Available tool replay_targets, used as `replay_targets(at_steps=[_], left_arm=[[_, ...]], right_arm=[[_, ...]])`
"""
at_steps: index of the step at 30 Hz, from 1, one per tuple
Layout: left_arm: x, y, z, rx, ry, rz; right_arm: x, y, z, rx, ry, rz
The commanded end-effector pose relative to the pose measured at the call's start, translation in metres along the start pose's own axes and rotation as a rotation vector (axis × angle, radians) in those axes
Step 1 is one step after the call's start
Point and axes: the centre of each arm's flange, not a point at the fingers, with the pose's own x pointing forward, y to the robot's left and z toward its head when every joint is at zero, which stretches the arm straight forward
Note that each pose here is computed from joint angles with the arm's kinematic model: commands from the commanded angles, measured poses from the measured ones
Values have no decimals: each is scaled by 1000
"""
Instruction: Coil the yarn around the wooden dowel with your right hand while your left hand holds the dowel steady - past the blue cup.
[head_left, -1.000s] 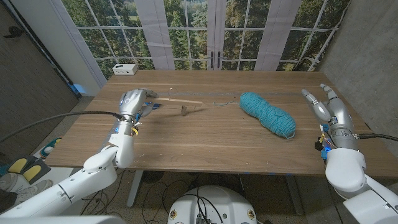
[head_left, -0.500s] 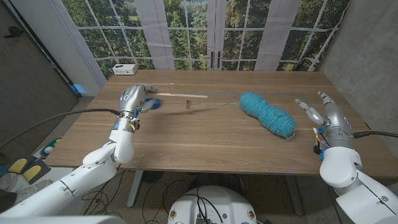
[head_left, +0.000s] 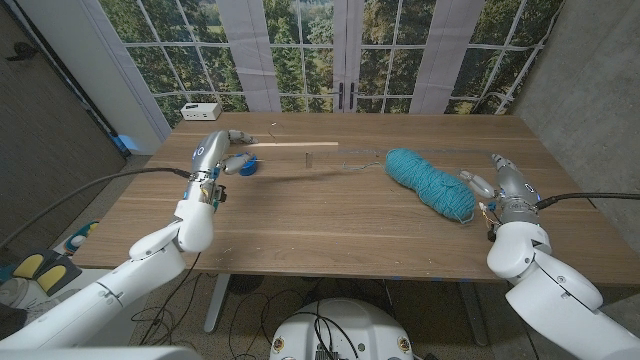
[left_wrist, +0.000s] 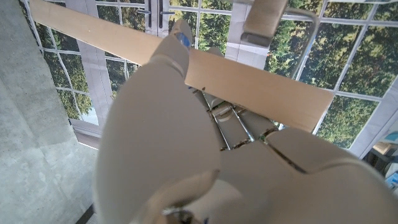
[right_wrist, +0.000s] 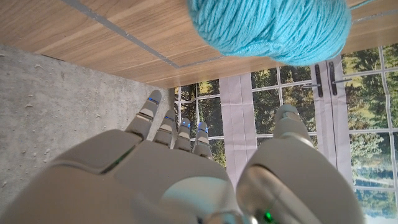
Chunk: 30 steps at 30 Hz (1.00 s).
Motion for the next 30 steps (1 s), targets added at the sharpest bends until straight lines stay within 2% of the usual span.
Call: replay_targets(at_steps=[1,13,26,30], left_arm=[[18,9,0,-137,18,-66],[28,15,2,-201,35,-100],[23,16,-1,-232,48,-84],[20,17,-2,-241,54,-83]], right_arm=[[12,14,11,-108,30,17],[25,36,14,-176,56,95],[33,48,21,-241,72,163],[36,50,24,-267,57,187]])
